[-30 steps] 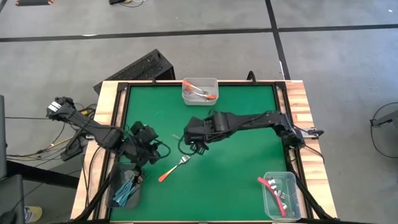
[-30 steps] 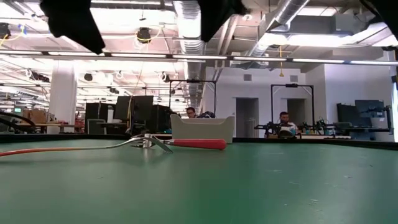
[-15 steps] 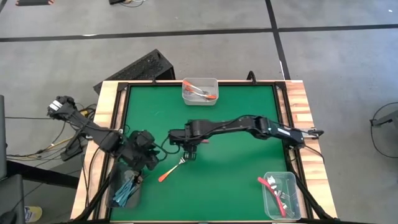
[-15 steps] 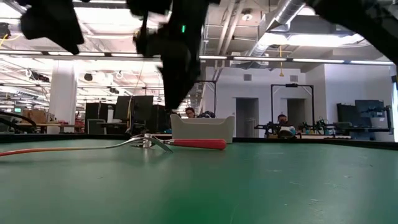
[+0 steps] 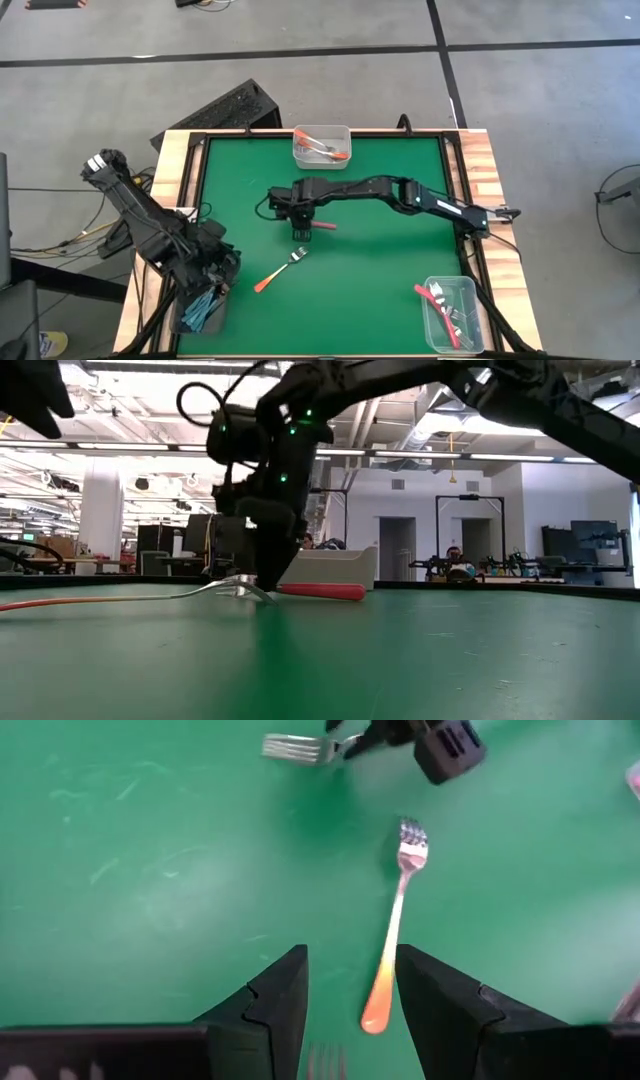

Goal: Sort silverware by color (type)
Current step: Put the pink fork into the transparent bin, then put the orange fork into the white bin, then return to Home Position

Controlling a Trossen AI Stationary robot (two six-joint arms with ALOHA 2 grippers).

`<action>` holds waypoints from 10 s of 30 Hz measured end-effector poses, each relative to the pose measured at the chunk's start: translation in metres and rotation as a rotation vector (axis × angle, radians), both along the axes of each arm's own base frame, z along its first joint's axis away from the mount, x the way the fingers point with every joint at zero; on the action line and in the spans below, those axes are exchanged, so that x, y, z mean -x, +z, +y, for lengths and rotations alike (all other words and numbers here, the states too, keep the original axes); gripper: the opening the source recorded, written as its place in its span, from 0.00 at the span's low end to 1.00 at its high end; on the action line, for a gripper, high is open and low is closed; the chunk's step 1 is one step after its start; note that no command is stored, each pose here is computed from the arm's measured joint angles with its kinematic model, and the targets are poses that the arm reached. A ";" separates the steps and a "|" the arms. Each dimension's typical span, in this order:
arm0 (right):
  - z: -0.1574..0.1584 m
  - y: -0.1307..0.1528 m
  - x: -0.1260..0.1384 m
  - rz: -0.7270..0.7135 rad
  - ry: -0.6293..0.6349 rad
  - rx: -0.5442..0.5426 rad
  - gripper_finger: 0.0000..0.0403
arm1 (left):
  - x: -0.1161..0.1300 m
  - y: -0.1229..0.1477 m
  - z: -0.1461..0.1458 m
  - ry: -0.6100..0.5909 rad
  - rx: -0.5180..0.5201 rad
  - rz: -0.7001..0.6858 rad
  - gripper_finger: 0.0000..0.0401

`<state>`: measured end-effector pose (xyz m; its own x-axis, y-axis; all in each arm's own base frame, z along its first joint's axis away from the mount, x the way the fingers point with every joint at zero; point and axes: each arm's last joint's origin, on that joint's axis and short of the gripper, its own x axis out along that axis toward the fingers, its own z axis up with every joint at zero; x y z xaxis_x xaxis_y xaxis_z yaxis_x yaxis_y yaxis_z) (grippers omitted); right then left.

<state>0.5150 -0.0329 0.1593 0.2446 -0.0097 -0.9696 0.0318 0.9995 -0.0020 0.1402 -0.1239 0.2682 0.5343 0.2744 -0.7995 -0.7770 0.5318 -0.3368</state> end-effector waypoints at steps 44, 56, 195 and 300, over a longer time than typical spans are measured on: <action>0.101 0.183 0.141 -0.108 -0.640 0.183 0.04 | -0.048 -0.002 0.039 -0.346 -0.231 0.100 0.35; 0.156 0.149 0.270 -0.249 -0.988 -0.100 0.04 | -0.070 0.005 0.062 -0.382 -0.272 0.035 0.35; -0.004 0.217 0.190 -1.063 -0.445 -0.041 0.05 | -0.144 0.048 0.149 -0.338 -0.427 -0.611 0.08; 0.069 0.177 0.355 -1.318 0.129 -0.031 0.04 | -0.011 -0.013 0.088 -0.662 -0.810 -0.727 0.20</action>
